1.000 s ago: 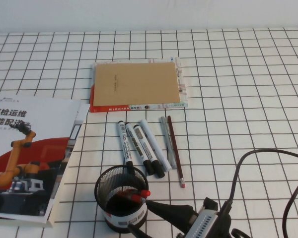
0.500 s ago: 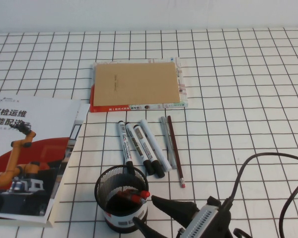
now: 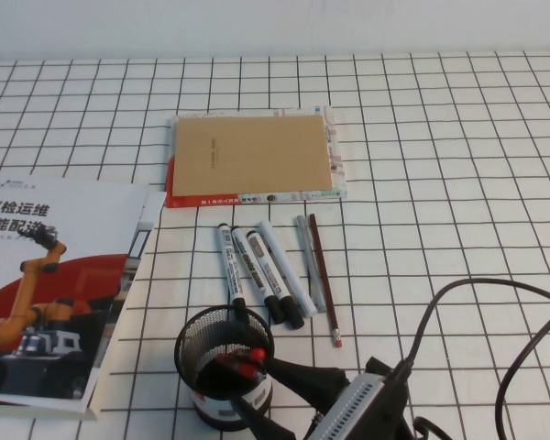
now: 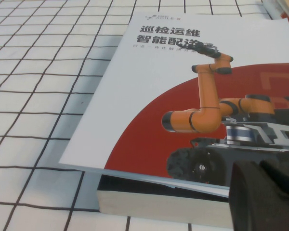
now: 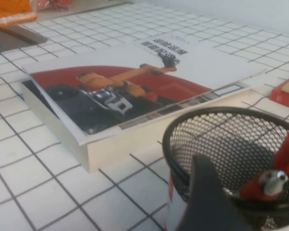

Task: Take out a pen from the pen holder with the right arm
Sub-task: 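Take a marker out of the pen holder and lay it on the table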

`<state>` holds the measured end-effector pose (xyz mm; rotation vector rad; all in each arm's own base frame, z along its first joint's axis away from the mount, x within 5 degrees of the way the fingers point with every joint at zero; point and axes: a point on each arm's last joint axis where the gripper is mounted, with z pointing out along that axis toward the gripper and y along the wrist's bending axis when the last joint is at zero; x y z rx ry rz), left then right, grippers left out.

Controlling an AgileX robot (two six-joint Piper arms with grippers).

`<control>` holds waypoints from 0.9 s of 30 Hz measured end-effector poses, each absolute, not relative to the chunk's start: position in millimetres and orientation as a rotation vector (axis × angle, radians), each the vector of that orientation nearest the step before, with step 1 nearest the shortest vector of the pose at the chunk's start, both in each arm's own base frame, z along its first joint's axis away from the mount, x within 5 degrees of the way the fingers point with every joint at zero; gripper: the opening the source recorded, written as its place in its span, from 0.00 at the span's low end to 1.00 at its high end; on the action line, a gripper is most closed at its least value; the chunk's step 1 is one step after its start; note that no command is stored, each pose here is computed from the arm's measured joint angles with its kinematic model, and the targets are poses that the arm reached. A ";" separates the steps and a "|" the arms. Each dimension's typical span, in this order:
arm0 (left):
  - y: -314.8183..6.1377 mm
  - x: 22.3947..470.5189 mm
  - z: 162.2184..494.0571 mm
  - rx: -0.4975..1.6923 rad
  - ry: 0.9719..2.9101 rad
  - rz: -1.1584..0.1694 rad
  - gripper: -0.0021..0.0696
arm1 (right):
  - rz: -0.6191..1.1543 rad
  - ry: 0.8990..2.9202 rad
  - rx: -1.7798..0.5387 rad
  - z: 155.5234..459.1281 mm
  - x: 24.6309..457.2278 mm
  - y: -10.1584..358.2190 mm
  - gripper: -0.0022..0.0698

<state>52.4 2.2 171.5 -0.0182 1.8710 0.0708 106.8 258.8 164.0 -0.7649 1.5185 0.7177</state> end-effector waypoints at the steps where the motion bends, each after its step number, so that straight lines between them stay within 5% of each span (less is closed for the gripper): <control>1: 2.2 52.4 171.5 -0.018 1.871 0.071 0.03 | 0.721 1.515 -0.761 165.0 107.1 260.0 0.49; 27: 2.2 52.4 171.5 -0.018 1.871 0.071 0.03 | 0.703 1.521 -0.730 163.3 117.1 267.8 0.41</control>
